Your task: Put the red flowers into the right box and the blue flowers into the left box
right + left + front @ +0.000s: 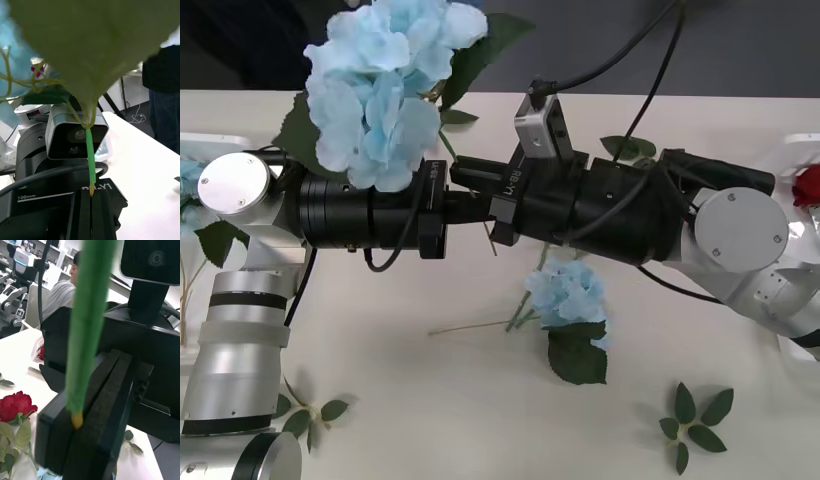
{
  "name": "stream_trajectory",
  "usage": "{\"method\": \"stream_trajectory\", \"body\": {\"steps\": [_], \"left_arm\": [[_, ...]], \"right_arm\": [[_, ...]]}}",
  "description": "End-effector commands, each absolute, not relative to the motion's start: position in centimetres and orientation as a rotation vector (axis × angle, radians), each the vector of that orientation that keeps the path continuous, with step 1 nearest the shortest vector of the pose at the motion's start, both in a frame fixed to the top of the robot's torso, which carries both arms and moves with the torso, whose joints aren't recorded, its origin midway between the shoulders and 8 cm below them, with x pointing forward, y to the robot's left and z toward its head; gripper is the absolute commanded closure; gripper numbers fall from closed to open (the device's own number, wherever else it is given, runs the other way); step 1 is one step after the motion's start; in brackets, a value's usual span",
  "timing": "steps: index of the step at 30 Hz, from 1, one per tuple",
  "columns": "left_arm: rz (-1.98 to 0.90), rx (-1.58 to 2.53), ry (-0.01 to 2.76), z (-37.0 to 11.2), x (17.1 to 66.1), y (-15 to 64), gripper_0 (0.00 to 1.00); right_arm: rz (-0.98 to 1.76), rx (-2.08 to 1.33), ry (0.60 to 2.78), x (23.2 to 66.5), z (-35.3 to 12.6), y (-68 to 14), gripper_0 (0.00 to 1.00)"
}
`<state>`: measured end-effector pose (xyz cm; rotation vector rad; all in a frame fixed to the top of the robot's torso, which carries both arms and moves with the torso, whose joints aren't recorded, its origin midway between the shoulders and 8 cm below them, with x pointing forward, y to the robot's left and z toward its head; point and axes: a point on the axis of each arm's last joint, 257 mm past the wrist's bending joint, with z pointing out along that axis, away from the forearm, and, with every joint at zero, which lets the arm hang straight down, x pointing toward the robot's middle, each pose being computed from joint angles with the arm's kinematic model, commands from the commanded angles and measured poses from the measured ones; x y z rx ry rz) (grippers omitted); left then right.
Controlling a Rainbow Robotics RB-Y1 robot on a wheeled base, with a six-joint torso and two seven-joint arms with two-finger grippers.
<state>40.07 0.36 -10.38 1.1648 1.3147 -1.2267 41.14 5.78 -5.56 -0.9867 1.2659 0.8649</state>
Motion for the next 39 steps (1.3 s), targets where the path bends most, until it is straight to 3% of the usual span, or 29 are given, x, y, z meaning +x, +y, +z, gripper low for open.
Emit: {"method": "stream_trajectory", "body": {"steps": [1, 7, 8, 10, 11, 26, 39], "left_arm": [[-1.222, 1.181, 1.29, -10.2, 39.6, 0.0, 1.0], [-1.234, 1.17, 1.286, -10.2, 39.4, 0.1, 1.0], [-1.231, 1.169, 1.285, -10.1, 39.4, 0.2, 1.0], [-1.233, 1.164, 1.286, -10.1, 39.5, 0.3, 1.0], [-1.23, 1.16, 1.284, -10.0, 39.5, 0.4, 1.0], [-1.202, 1.114, 1.291, -9.3, 40.5, 3.0, 1.0], [-1.101, 0.96, 1.393, -9.1, 42.9, 10.8, 1.0]], "right_arm": [[0.842, -1.021, 1.193, 40.6, -3.8, 7.1, 1.0], [0.857, -1.011, 1.2, 40.5, -3.8, 7.2, 1.0], [0.851, -1.004, 1.195, 40.6, -3.7, 7.2, 0.75], [0.855, -0.997, 1.198, 40.6, -3.7, 7.2, 0.16], [0.854, -0.998, 1.197, 40.6, -3.7, 7.2, 0.0], [0.834, -0.954, 1.202, 41.5, -3.2, 6.3, 0.0], [0.858, -0.872, 1.23, 37.8, -1.1, 0.1, 0.0]]}}
